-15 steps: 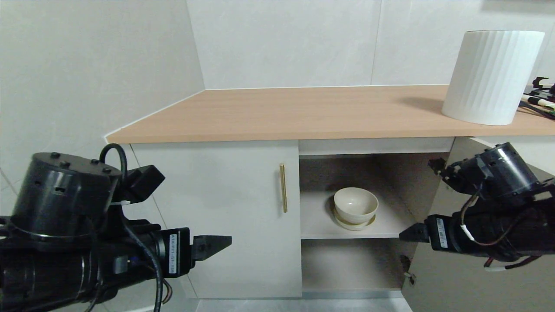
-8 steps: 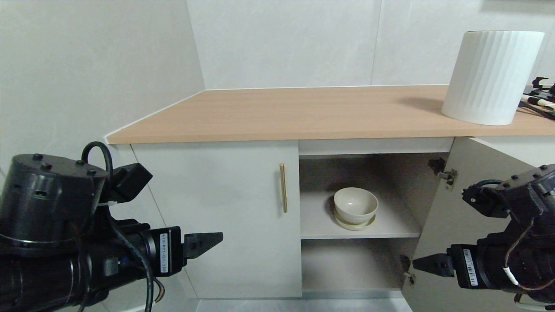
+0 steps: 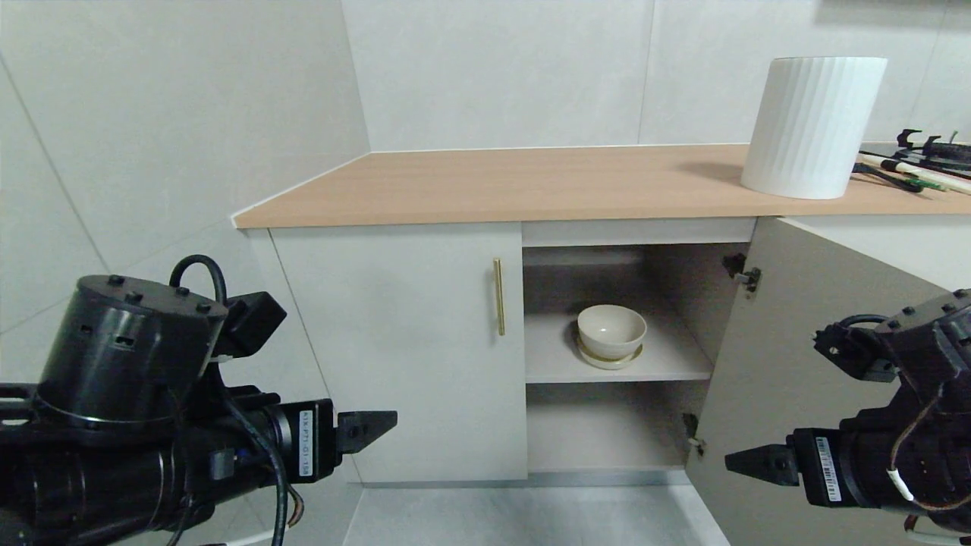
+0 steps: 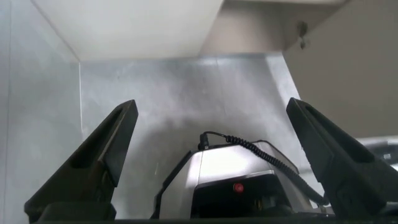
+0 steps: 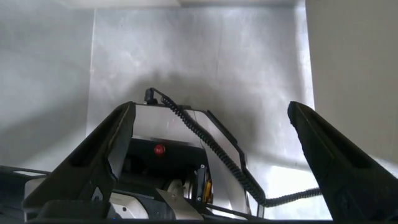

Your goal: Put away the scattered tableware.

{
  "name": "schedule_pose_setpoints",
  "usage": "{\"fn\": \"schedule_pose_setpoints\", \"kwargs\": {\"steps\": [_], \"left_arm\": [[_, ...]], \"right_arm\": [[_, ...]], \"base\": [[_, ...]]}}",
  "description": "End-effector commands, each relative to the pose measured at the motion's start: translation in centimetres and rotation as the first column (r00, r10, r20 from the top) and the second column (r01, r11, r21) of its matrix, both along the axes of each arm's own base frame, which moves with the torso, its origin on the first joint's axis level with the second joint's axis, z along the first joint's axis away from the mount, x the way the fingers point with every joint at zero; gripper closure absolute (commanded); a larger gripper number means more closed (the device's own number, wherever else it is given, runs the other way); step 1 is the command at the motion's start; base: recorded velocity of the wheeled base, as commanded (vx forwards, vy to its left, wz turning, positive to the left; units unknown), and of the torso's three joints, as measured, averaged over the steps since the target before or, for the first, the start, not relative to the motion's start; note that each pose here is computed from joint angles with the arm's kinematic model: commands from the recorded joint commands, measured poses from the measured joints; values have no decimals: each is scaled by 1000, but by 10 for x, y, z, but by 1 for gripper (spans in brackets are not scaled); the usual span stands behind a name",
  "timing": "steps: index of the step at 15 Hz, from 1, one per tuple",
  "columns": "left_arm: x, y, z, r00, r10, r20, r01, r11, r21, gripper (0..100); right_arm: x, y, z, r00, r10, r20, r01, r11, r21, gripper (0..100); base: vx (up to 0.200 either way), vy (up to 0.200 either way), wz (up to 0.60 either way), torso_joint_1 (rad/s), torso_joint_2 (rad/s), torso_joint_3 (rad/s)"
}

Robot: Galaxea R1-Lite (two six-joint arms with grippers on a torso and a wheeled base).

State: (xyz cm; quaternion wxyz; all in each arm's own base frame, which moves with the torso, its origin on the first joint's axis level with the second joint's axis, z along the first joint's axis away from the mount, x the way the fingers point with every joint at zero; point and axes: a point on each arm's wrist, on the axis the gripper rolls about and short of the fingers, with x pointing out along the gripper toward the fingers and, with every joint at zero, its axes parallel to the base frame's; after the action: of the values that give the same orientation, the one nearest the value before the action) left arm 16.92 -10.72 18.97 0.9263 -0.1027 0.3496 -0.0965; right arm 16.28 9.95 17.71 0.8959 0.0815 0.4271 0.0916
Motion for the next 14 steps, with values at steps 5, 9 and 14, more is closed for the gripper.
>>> {"fn": "schedule_pose_setpoints", "kwargs": {"steps": [5,9,14], "left_arm": [[0,-1,-1,1000,-3,-5,3,1000,2,0],[0,-1,-1,1000,-2,-5,2,1000,3,0],[0,0,-1,1000,-2,-5,2,1000,3,0]], "right_arm": [[1,1,-1,1000,1,-5,-1,1000,-4,0],[1,0,-1,1000,1,-3,-1,1000,-2,0],[0,-1,1,1000,-23,18,23,1000,-19,0]], "base": [[-200,0,0,2,0,1],[-100,0,0,2,0,4],[0,0,0,0,0,0]]}}
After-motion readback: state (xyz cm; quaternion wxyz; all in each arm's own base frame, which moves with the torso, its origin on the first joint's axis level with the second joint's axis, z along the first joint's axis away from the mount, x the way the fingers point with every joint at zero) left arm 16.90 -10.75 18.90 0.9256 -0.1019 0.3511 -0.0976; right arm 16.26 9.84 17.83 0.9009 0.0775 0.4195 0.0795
